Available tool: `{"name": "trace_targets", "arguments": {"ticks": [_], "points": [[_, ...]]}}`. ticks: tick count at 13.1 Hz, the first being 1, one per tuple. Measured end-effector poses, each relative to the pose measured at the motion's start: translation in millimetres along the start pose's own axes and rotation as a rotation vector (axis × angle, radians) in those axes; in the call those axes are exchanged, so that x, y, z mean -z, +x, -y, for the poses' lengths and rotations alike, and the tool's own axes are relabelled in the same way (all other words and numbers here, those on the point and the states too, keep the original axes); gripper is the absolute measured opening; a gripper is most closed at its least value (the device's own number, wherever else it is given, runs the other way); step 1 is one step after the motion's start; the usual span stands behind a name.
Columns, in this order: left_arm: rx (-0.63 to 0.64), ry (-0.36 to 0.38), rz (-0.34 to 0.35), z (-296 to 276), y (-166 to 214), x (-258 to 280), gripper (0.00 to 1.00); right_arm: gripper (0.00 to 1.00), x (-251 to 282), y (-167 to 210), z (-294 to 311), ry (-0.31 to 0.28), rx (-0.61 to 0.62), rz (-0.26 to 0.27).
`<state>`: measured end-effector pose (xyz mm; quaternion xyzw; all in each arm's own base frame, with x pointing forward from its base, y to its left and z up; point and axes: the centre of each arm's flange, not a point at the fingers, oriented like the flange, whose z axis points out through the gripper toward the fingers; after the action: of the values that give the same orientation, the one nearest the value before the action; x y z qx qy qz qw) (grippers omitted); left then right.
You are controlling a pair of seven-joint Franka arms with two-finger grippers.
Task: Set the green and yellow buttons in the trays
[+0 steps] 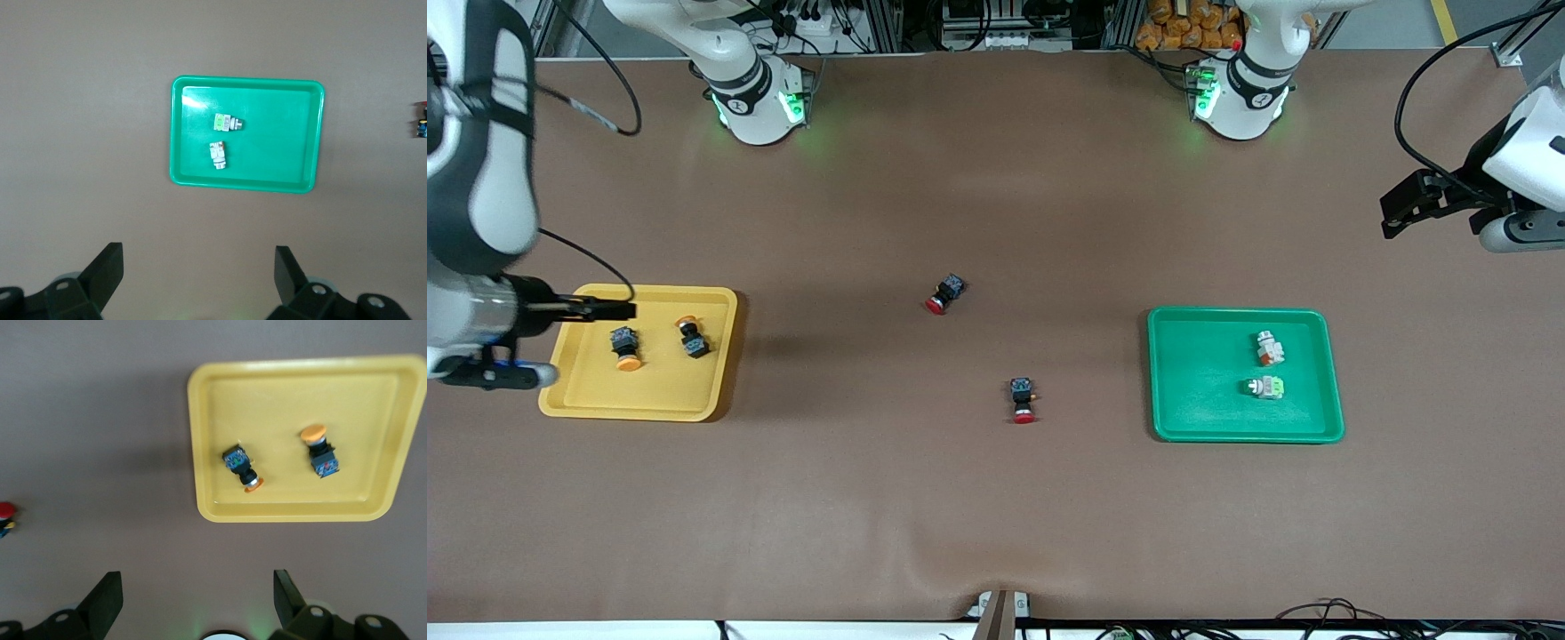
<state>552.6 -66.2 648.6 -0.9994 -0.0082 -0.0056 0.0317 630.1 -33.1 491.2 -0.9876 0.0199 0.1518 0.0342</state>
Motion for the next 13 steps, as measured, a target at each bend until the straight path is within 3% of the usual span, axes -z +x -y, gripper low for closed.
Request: {"name": "trace_targets", "arguments": {"ticks": [5,8,13], "points": [[0.004,0.001,0.009,3,-1,-1,1.0,1.0,43,-8,-2,0.074,0.109,-0.057],[0.006,0.003,0.016,4,-2,-1,1.0,1.0,72,-23,-5,0.083,0.116,-0.112],[0.001,0.005,0.033,2,-4,-1,1.0,1.0,124,-95,33,0.026,-0.125,-0.161]]}}
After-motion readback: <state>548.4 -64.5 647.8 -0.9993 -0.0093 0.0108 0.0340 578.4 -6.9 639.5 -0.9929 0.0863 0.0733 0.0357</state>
